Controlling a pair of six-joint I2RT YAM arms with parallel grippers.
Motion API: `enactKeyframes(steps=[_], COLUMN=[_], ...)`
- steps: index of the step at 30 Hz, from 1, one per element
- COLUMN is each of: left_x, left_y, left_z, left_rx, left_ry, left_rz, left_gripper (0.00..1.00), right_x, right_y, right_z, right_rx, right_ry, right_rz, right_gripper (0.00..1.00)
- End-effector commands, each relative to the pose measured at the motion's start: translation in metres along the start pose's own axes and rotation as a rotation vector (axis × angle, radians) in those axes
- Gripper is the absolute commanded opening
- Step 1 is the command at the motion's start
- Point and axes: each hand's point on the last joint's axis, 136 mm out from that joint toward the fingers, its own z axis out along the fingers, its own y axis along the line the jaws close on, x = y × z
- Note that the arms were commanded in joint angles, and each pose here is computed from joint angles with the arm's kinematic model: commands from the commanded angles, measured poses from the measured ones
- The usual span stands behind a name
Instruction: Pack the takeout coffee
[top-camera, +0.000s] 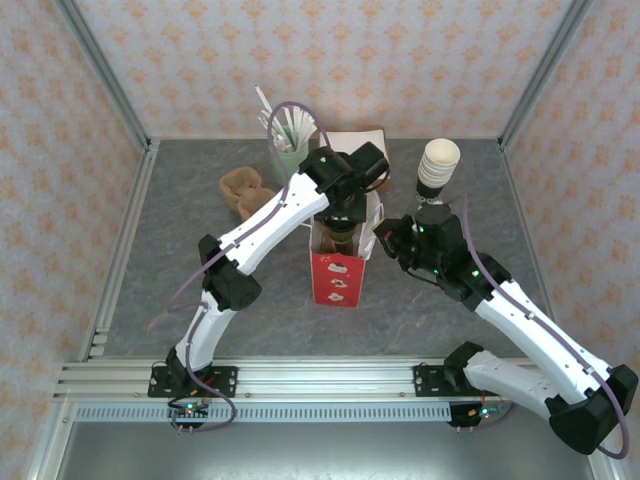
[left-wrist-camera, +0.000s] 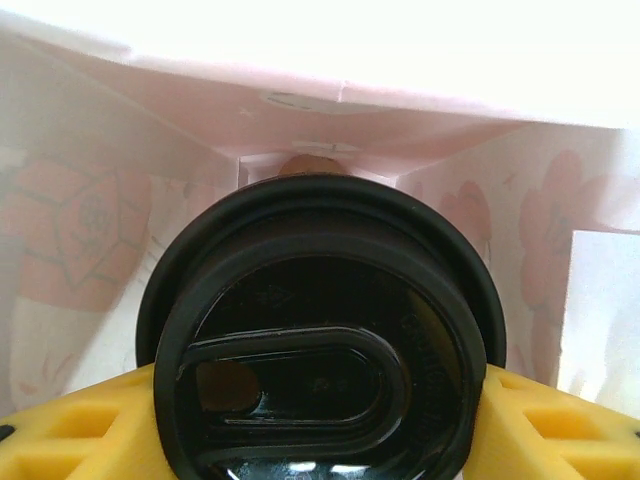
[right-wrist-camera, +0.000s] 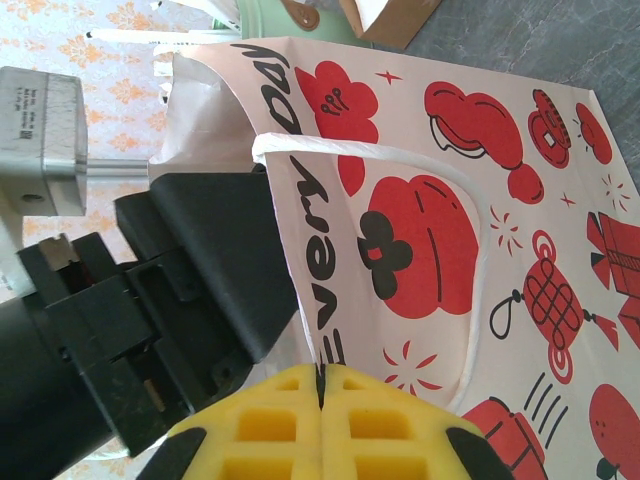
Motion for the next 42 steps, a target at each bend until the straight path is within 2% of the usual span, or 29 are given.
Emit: enactKeyframes(steps=[1,42], left_x=[-0.003,0.011], left_y=[0.001,0.001], left_z=[0.013,0.073], left_rx=[-0.006,-0.052], left_ry=[0.011,0.129], left_rz=[-0.026,-0.021], left_gripper=[0.61,0.61], right_x=[0.003,0.005], right_y=[0.008,0.001], right_z=[-0.006,-0.003], right_rx=[-0.031,-0.003], right_ry=[0.012,0.021], right_rz=[0.006,-0.002], right_gripper=[0.0,0.0])
